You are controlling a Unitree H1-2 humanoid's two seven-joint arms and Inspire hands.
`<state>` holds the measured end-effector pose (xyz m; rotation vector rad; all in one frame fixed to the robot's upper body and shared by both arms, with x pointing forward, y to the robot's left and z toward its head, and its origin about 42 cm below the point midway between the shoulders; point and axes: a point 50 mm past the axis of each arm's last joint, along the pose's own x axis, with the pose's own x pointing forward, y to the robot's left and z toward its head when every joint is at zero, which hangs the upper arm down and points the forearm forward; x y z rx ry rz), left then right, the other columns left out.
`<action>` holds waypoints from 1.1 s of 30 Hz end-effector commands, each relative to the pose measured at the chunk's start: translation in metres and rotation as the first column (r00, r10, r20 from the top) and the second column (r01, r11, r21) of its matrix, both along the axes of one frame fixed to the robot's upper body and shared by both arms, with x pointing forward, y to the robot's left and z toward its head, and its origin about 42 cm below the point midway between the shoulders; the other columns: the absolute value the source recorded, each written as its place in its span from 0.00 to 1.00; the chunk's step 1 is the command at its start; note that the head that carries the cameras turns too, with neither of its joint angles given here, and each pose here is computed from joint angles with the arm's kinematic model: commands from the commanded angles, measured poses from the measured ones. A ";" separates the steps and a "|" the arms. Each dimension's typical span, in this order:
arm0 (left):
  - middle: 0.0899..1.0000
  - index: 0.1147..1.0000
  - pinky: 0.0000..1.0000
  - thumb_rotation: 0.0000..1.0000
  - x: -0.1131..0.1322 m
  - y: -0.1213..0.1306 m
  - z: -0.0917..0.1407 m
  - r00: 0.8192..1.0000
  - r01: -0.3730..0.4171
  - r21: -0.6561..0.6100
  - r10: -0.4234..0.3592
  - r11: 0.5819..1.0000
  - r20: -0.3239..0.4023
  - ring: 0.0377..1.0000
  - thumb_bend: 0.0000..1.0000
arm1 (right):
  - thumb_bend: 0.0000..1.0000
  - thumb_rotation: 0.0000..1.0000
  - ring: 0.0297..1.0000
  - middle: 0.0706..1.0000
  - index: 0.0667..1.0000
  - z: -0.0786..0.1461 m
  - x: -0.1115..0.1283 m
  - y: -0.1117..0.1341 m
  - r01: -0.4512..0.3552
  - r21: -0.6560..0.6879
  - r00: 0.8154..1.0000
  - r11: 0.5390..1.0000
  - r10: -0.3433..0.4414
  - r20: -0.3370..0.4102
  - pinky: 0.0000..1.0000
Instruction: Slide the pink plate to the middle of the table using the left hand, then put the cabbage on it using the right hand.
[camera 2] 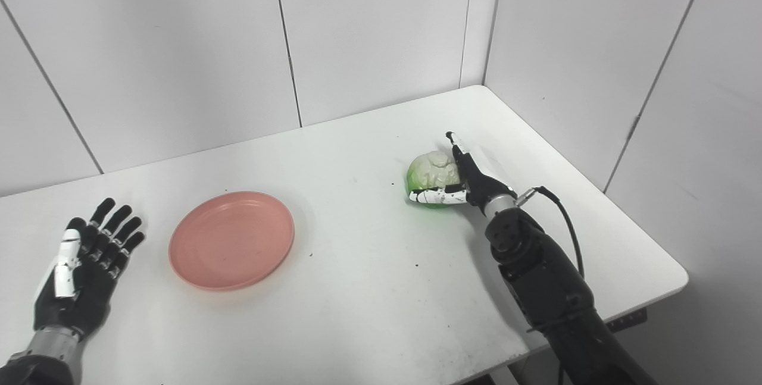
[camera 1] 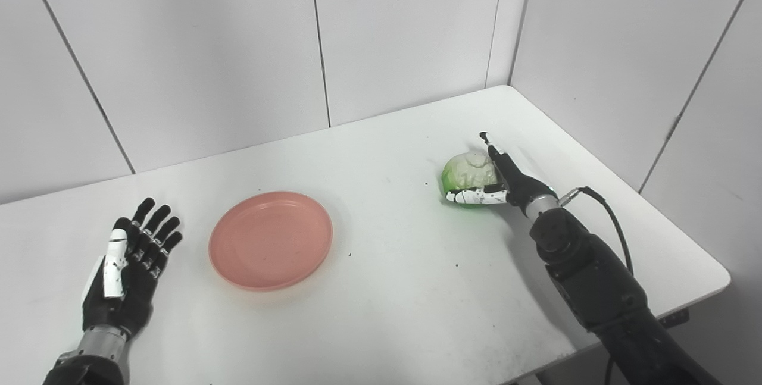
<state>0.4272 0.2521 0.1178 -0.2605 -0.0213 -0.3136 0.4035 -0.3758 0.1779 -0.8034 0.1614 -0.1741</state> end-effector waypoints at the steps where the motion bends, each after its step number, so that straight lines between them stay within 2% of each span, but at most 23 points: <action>1: 0.94 0.93 0.94 1.00 0.000 -0.001 0.002 1.000 0.005 -0.003 -0.005 1.000 -0.007 0.93 0.48 | 1.00 0.40 0.97 0.98 0.99 0.011 0.013 0.002 -0.028 0.030 0.998 0.999 0.026 0.056 0.92; 12: 0.94 0.94 0.94 1.00 -0.001 -0.001 0.002 1.000 0.007 -0.002 -0.007 1.000 -0.009 0.93 0.48 | 1.00 0.38 0.94 0.96 0.98 0.004 0.024 0.007 -0.078 0.122 0.992 0.989 0.066 0.105 0.88; 16: 0.94 0.94 0.94 1.00 -0.001 -0.001 0.002 1.000 0.012 0.003 -0.012 1.000 -0.008 0.92 0.48 | 1.00 0.32 0.92 0.94 0.96 0.000 0.026 0.009 -0.089 0.165 0.991 0.982 0.070 0.114 0.88; 21: 0.94 0.94 0.94 1.00 -0.002 -0.002 0.001 1.000 0.016 0.000 -0.016 1.000 -0.007 0.93 0.47 | 1.00 0.19 0.84 0.86 0.86 -0.003 0.027 0.011 -0.095 0.202 0.989 0.975 0.070 0.129 0.82; 25: 0.94 0.94 0.96 1.00 -0.003 -0.003 0.002 1.000 0.015 -0.004 -0.015 1.000 -0.017 0.94 0.48 | 0.95 0.06 0.63 0.65 0.66 -0.008 0.030 0.012 -0.084 0.191 0.992 0.978 0.063 0.110 0.61; 27: 0.94 0.93 0.95 1.00 -0.003 -0.003 0.002 1.000 0.013 -0.008 -0.014 1.000 -0.022 0.93 0.47 | 0.93 0.02 0.59 0.59 0.60 -0.010 0.032 0.013 -0.080 0.165 0.993 0.983 0.065 0.095 0.58; 28: 0.94 0.94 0.94 1.00 -0.003 -0.003 0.003 1.000 0.015 -0.011 -0.015 1.000 -0.022 0.93 0.47 | 0.69 0.08 0.57 0.56 0.51 -0.011 0.033 0.014 -0.079 0.152 0.994 0.985 0.067 0.087 0.57; 29: 0.94 0.94 0.94 1.00 -0.003 -0.003 0.002 1.000 0.017 -0.012 -0.017 1.000 -0.021 0.93 0.46 | 0.61 0.11 0.55 0.54 0.48 -0.012 0.034 0.015 -0.080 0.139 0.994 0.987 0.070 0.080 0.55; 30: 0.94 0.94 0.94 1.00 -0.003 -0.003 0.002 1.000 0.016 -0.012 -0.016 1.000 -0.023 0.93 0.47 | 0.57 0.12 0.53 0.53 0.47 -0.013 0.035 0.016 -0.081 0.125 0.995 0.989 0.072 0.071 0.54; 31: 0.94 0.93 0.95 1.00 -0.003 -0.003 0.002 1.000 0.014 -0.009 -0.014 1.000 -0.022 0.93 0.47 | 0.54 0.05 0.52 0.49 0.45 -0.013 0.036 0.017 -0.081 0.114 0.995 0.990 0.074 0.063 0.53; 33: 0.94 0.93 0.96 1.00 -0.004 -0.003 0.001 1.000 0.017 -0.005 -0.018 1.000 -0.019 0.94 0.48 | 0.53 0.01 0.51 0.47 0.44 -0.014 0.037 0.018 -0.075 0.085 0.996 0.994 0.071 0.047 0.51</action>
